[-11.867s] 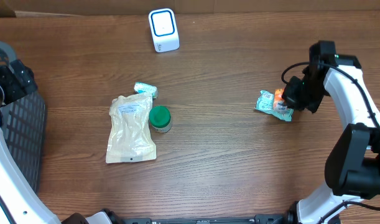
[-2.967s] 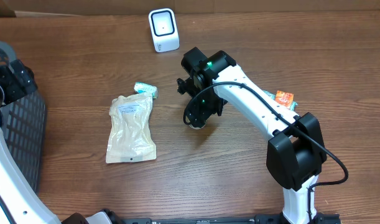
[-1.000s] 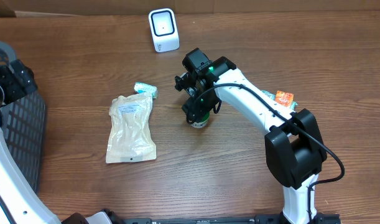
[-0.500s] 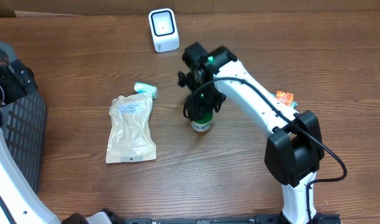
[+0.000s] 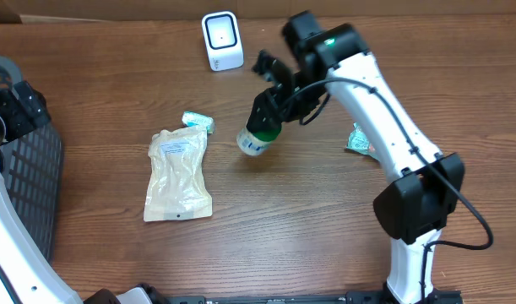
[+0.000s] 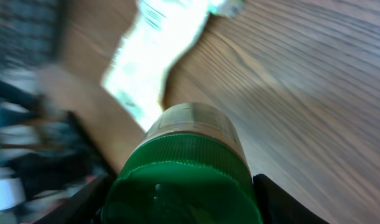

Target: Scan the item barcode

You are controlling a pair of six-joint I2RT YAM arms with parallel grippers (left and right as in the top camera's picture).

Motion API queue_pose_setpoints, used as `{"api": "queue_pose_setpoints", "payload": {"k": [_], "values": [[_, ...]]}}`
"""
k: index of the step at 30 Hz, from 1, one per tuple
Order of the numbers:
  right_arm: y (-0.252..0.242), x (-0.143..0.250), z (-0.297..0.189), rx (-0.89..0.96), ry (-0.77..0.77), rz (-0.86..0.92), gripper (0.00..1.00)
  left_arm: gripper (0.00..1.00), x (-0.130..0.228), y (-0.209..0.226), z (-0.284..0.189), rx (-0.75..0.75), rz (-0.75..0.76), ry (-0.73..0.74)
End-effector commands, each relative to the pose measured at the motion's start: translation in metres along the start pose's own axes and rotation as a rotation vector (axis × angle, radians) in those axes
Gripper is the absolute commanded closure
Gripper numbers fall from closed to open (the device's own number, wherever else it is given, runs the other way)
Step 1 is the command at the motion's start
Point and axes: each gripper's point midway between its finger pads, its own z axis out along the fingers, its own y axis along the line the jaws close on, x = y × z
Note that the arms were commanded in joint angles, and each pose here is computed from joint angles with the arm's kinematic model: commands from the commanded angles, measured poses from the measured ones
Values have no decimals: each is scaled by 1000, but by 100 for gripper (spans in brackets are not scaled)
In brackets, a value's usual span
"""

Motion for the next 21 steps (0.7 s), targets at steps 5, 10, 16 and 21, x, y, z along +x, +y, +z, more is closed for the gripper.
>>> {"api": "queue_pose_setpoints", "payload": {"k": [5, 10, 16, 21], "values": [[37, -24, -64, -429, -186, 46, 68, 0, -7, 0, -8, -3, 14, -32], [40, -30, -93, -573, -252, 69, 68, 0, -7, 0, -8, -4, 14, -32], [38, -32, -108, -638, -274, 129, 68, 0, -7, 0, -8, -3, 14, -32], [38, -33, -110, -648, -263, 171, 68, 0, -7, 0, -8, -3, 14, -32]]}}
